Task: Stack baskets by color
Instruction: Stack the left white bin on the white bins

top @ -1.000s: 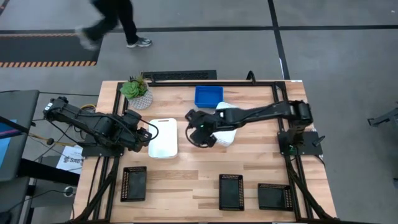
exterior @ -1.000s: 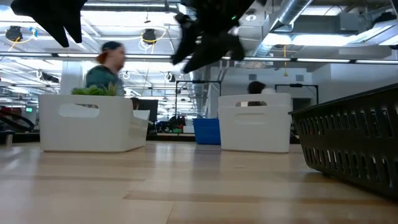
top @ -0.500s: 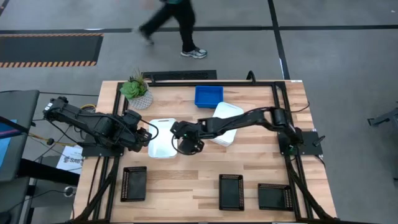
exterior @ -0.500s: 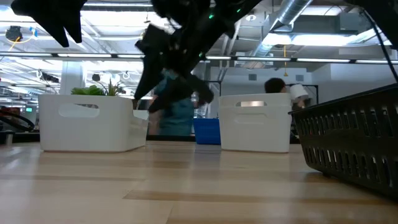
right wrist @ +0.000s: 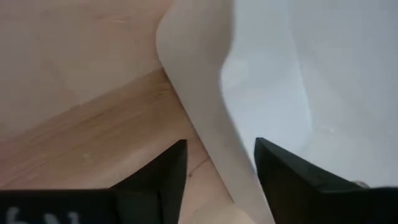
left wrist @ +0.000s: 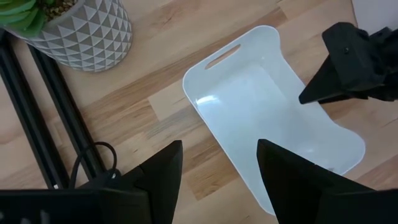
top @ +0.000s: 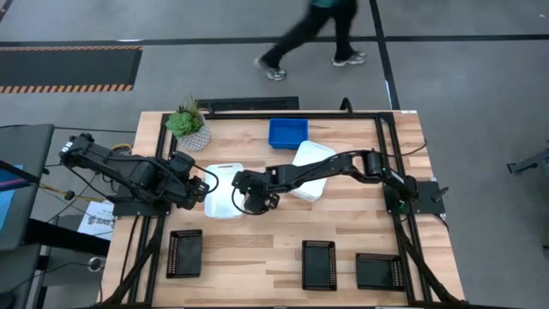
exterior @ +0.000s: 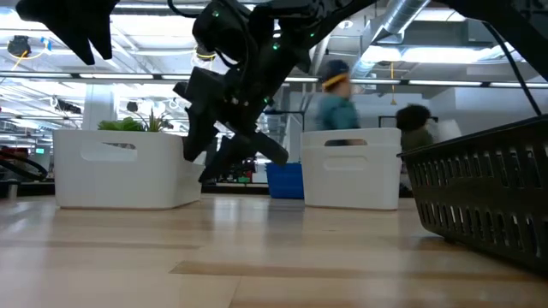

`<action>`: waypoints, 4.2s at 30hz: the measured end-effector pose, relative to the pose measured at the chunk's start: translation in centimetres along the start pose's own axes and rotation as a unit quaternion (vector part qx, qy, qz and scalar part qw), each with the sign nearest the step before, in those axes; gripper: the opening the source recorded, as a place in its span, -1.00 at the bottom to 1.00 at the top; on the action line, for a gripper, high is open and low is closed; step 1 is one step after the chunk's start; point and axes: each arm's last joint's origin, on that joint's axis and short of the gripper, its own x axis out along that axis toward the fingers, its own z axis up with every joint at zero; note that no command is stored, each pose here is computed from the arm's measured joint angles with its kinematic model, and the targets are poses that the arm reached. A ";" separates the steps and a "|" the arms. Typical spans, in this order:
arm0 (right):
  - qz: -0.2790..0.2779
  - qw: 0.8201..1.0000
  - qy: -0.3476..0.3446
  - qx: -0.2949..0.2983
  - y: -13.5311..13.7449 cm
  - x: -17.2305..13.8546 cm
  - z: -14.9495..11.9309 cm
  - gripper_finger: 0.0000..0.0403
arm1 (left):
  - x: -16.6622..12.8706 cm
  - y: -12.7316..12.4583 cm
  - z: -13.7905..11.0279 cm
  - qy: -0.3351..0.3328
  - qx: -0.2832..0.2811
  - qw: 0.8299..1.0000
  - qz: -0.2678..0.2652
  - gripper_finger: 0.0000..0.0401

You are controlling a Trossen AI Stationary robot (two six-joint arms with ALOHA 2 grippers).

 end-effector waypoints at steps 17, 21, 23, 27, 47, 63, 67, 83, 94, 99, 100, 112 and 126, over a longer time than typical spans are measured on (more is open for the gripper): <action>0.023 0.999 0.007 0.047 0.9 -1.6 2.1 -0.97 | 0.0 0.0 0.0 0.000 0.003 1.000 0.000 -0.02; 0.001 0.998 -0.008 0.058 -0.3 -4.9 3.0 -0.98 | 0.0 0.0 0.0 -0.003 0.002 1.000 0.000 -0.02; -0.014 0.997 -0.014 0.069 -1.0 -7.0 3.3 -0.98 | 0.0 0.0 0.0 -0.007 0.003 1.000 0.001 -0.02; -0.037 0.996 0.004 0.087 -2.0 -12.1 3.3 -0.99 | 0.0 0.0 0.1 -0.020 0.000 1.000 0.003 -0.02; 0.023 0.962 0.217 0.166 9.2 -28.3 -4.2 -1.00 | 0.0 -0.3 0.5 -0.076 -0.009 0.997 -0.004 -0.02; 0.084 0.985 0.149 0.013 13.7 -24.0 -4.6 -1.00 | 0.0 -0.5 0.5 -0.081 -0.034 0.996 -0.017 -0.02; 0.091 0.987 0.134 0.016 13.7 -24.0 -4.5 -1.00 | 0.0 -0.5 0.5 -0.079 -0.034 0.996 -0.018 -0.02; 0.149 0.987 0.044 0.046 13.8 -23.9 -4.6 -1.00 | 0.0 -0.5 0.5 -0.078 -0.034 0.996 -0.018 -0.02; 0.163 0.983 0.022 0.077 13.4 -23.8 -5.6 -1.00 | 0.0 -0.5 0.5 -0.077 -0.034 0.996 -0.018 -0.02; 0.163 0.983 0.022 0.077 13.5 -23.6 -5.7 -0.99 | 0.0 -0.5 0.5 -0.077 -0.034 0.996 -0.018 -0.02; 0.164 0.983 0.024 0.078 13.7 -23.4 -5.8 -0.99 | 0.0 -0.5 0.5 -0.077 -0.034 0.996 -0.018 -0.02; 0.174 0.981 0.031 0.080 14.7 -22.0 -6.3 -0.85 | 0.0 -0.5 0.5 -0.077 -0.033 0.996 -0.017 -0.02; 0.200 0.976 0.044 0.070 14.7 -16.6 -5.9 -0.45 | 0.0 -0.5 0.5 -0.069 -0.017 0.997 -0.016 -0.02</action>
